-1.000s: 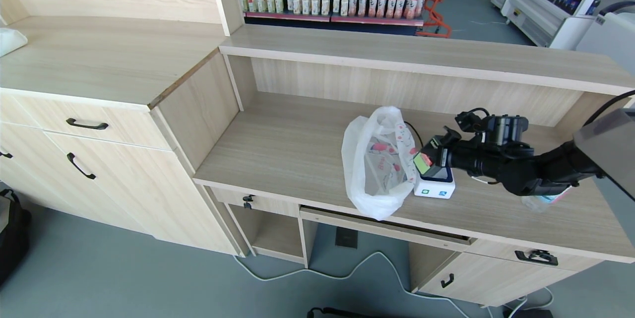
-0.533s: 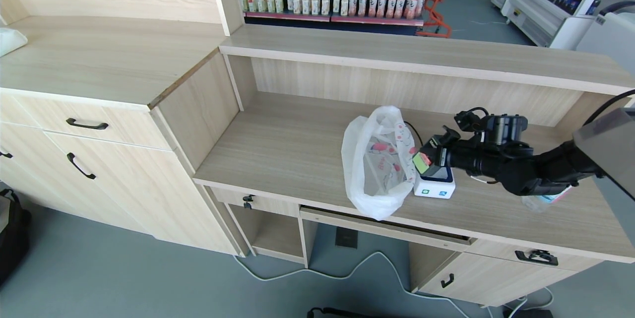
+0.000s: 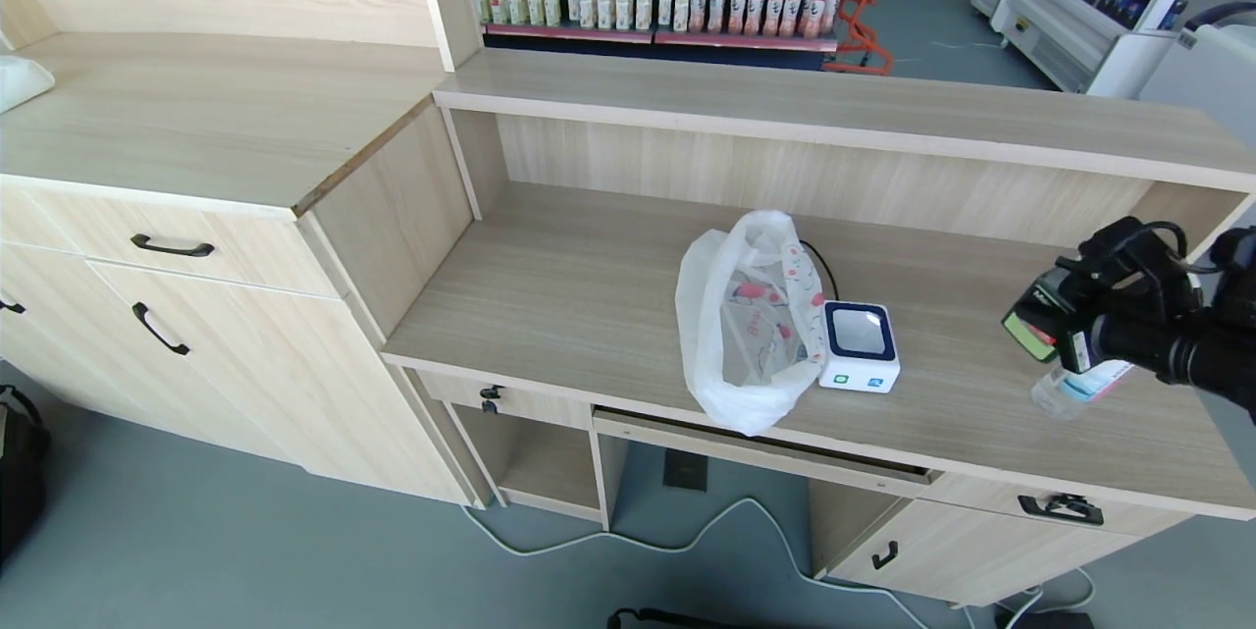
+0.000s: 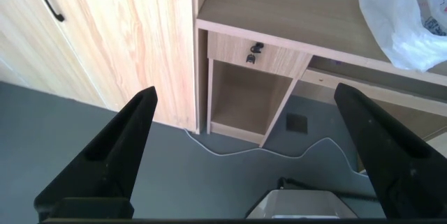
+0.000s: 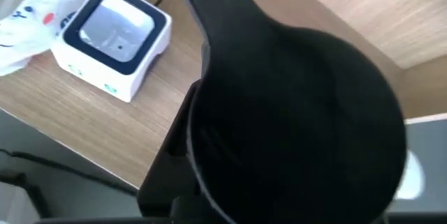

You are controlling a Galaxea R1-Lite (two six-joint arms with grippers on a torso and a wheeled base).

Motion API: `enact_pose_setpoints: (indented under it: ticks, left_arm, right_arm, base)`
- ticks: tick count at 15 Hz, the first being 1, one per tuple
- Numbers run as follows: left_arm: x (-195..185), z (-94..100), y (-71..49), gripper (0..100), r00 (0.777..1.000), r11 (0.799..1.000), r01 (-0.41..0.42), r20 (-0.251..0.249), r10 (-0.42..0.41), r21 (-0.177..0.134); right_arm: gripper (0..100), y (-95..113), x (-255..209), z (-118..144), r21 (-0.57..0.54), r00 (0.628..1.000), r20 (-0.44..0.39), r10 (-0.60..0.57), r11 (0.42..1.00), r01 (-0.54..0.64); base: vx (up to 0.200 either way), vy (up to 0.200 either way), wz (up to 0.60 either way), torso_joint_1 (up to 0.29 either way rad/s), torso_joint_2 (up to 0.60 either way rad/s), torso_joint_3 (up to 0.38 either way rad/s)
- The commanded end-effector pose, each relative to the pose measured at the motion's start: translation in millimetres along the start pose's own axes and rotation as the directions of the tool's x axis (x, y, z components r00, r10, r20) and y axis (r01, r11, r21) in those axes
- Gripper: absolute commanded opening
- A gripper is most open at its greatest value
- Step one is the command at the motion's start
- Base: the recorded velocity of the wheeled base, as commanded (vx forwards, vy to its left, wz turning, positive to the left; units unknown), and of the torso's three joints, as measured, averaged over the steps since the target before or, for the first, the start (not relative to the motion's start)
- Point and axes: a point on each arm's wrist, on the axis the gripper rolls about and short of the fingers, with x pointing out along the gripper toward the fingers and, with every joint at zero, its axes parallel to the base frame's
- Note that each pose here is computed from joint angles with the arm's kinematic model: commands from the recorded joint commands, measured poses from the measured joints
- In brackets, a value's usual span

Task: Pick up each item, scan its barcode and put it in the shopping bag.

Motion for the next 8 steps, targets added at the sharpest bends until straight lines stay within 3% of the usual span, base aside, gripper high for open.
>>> enact_pose_setpoints:
  ticks: [1, 5, 6, 8]
  left_arm:
    - [0, 0.0, 0.0, 100, 1.0, 1.0, 0.0, 0.001, 0.0, -0.001]
    - [0, 0.0, 0.0, 100, 1.0, 1.0, 0.0, 0.001, 0.0, -0.001]
    - [0, 0.0, 0.0, 100, 1.0, 1.0, 0.0, 0.001, 0.0, -0.001]
    - [0, 0.0, 0.0, 100, 1.0, 1.0, 0.0, 0.001, 0.0, -0.001]
  right_arm:
    - [0, -18, -42, 11, -0.054, 0.992, 0.054, -0.117, 0.991, 0.119]
    - [0, -21, -40, 22, -0.08, 0.978, 0.152, -0.14, 0.985, 0.153]
    - [0, -20, -39, 24, -0.054, 0.979, 0.173, -0.108, 0.991, 0.119]
    - [0, -17, -30, 35, 0.03, 0.942, 0.331, 0.054, 0.997, -0.067]
  base:
    - [0.0, 0.0, 0.0, 0.0, 0.0, 0.0]
    - [0.0, 0.0, 0.0, 0.0, 0.0, 0.0]
    - [0.0, 0.0, 0.0, 0.0, 0.0, 0.0]
    - [0.0, 0.0, 0.0, 0.0, 0.0, 0.0]
